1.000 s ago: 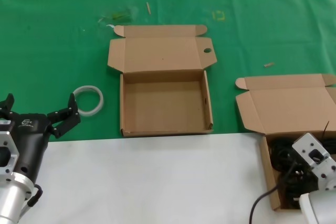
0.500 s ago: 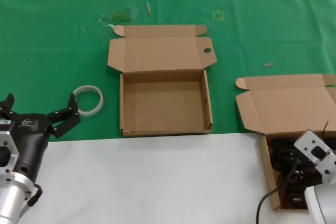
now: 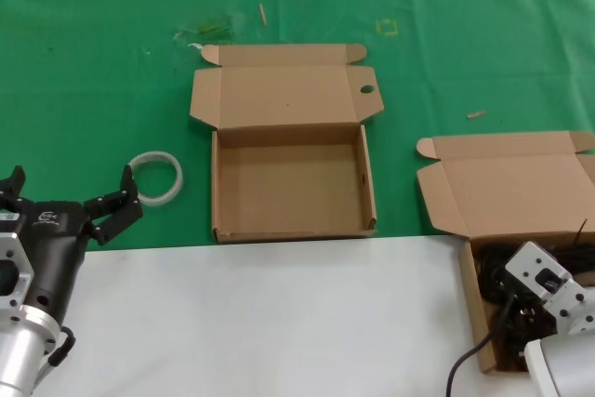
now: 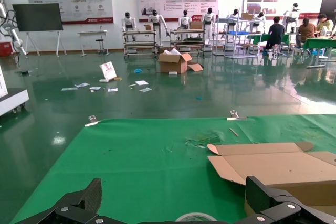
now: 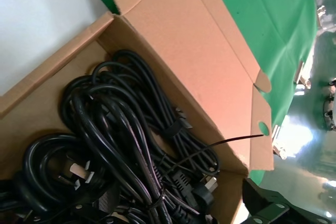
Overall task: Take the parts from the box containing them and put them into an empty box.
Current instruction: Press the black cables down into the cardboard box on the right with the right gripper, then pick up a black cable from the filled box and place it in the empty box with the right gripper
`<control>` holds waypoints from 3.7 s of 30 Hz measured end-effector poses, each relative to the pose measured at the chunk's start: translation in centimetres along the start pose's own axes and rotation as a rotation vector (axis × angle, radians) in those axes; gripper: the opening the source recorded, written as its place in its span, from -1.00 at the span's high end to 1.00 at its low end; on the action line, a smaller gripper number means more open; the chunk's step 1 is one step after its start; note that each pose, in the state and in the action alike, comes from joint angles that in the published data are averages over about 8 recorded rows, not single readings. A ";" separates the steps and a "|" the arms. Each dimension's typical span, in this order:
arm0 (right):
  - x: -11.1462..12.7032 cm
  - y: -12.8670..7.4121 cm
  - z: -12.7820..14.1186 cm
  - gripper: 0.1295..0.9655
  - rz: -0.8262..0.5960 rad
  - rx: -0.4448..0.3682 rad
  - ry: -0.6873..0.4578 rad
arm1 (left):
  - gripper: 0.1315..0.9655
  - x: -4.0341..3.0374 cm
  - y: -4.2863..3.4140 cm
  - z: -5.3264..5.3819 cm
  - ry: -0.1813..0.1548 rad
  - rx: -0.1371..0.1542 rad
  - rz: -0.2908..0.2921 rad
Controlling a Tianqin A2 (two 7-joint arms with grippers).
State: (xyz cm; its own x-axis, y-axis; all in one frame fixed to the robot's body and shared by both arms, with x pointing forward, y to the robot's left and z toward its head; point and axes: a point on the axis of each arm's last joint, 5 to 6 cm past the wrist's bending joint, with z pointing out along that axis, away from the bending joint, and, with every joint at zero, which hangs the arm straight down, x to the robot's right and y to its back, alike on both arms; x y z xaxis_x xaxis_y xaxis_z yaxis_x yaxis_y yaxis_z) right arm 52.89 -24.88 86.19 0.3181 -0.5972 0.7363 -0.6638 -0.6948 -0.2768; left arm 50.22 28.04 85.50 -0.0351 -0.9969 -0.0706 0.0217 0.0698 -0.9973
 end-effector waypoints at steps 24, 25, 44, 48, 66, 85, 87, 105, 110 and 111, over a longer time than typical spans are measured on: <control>-0.1 -0.3 -0.2 0.27 -0.009 0.003 -0.009 | -1.00 0.00 0.00 0.0 0.000 0.000 0.000; -0.1 -0.3 -0.2 0.33 -0.007 0.004 -0.010 | -1.00 0.00 0.00 0.0 0.000 0.000 0.000; 0.5 -0.1 -1.0 0.89 0.002 0.019 0.005 | -1.00 0.00 0.00 0.0 0.000 0.000 0.000; 1.1 -0.6 -2.1 0.89 0.008 0.041 0.024 | -1.00 0.00 0.00 0.0 0.000 0.000 0.000; 2.9 -7.3 -7.6 0.90 0.054 0.370 0.138 | -1.00 0.00 0.00 0.0 0.000 0.000 0.000; -5.9 -17.2 -7.6 0.90 0.058 0.765 -0.056 | -1.00 0.00 0.00 0.0 0.000 0.000 0.000; -6.7 -17.4 -7.5 0.90 0.056 0.773 -0.076 | -1.00 0.00 0.00 0.0 0.000 0.000 0.000; -8.4 -17.4 -7.2 0.90 0.114 0.774 -0.148 | -1.00 0.00 0.00 0.0 0.000 0.000 0.000; -8.4 -17.4 -7.2 0.90 0.115 0.774 -0.148 | -1.00 0.00 0.00 0.0 0.000 0.000 0.000; -8.4 -17.4 -7.2 0.90 0.115 0.774 -0.148 | -1.00 0.00 0.00 0.0 0.000 0.000 0.000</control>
State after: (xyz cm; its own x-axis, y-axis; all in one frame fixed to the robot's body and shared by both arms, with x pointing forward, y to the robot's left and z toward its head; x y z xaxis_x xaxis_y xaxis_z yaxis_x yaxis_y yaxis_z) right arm 56.89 -4.83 89.26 0.3992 -0.6913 0.6023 -0.0561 -0.6741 -0.7365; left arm 50.22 28.04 85.50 -0.0351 -0.9969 -0.0707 0.0218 0.0699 -0.9973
